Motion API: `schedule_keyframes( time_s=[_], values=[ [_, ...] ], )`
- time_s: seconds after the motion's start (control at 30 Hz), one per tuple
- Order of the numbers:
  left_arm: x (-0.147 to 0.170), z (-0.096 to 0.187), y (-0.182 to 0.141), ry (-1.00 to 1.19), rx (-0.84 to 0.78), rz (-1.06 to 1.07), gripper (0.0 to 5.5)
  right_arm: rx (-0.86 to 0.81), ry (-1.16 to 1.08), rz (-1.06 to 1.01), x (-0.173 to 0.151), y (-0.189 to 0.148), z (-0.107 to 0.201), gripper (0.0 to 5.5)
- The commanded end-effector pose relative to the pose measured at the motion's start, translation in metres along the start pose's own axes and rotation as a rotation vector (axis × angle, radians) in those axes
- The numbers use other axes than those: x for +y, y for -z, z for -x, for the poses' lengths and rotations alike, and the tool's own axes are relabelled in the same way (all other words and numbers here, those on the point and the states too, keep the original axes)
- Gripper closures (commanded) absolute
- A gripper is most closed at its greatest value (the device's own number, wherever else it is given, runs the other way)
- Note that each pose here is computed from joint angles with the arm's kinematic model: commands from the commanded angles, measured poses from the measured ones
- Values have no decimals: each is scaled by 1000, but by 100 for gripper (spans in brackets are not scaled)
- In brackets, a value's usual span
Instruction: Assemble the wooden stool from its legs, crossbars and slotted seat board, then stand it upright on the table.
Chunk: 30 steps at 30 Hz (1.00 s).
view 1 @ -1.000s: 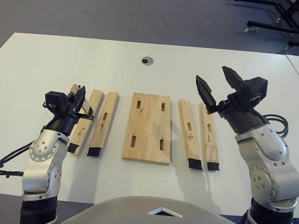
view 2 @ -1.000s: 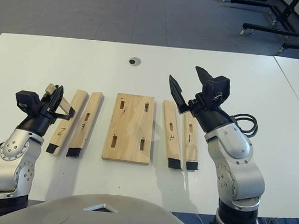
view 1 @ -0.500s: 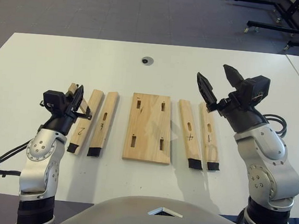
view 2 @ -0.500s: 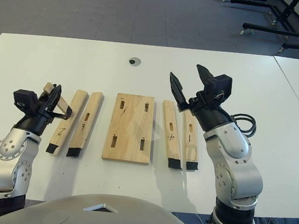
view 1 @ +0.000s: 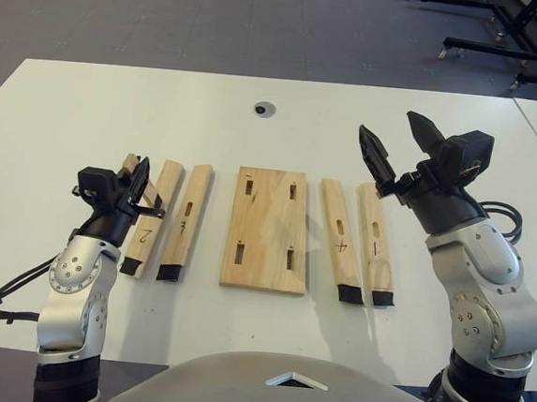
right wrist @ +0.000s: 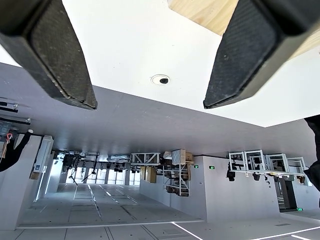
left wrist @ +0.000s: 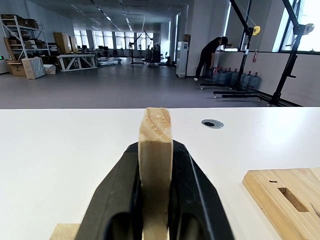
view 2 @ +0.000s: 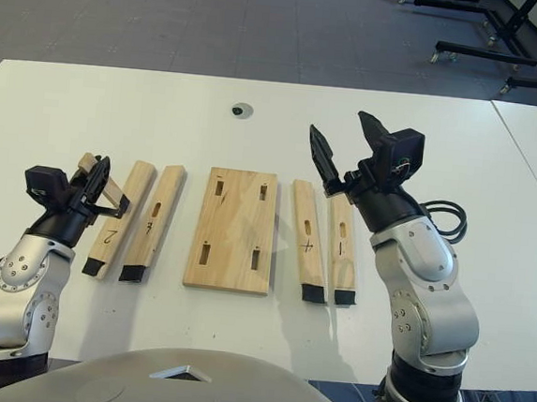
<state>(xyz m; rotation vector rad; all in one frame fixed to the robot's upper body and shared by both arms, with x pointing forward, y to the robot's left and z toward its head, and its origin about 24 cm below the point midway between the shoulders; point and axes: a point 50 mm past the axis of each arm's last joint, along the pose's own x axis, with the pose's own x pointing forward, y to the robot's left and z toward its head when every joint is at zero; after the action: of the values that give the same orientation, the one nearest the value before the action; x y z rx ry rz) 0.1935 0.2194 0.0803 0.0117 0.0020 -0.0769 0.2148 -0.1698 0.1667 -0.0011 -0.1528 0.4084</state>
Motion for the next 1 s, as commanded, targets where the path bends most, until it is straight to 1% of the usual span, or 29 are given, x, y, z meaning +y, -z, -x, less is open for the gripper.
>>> schedule_keyframes(
  time_s=[0.03, 0.33, 0.6, 1.0],
  values=[
    [4, 0, 1, -5, 26, 1, 511, -4, -9, -11, 4, -2, -1, 160],
    [5, 2, 2, -24, 37, 3, 511, -13, 2, -35, 4, -3, -1, 160],
    [5, 6, -2, -52, 7, 10, 511, -3, -2, -36, 6, -1, -1, 160],
    [3, 4, -3, -42, -4, 11, 511, 1, -1, -35, 7, 1, -1, 160]
  ],
)
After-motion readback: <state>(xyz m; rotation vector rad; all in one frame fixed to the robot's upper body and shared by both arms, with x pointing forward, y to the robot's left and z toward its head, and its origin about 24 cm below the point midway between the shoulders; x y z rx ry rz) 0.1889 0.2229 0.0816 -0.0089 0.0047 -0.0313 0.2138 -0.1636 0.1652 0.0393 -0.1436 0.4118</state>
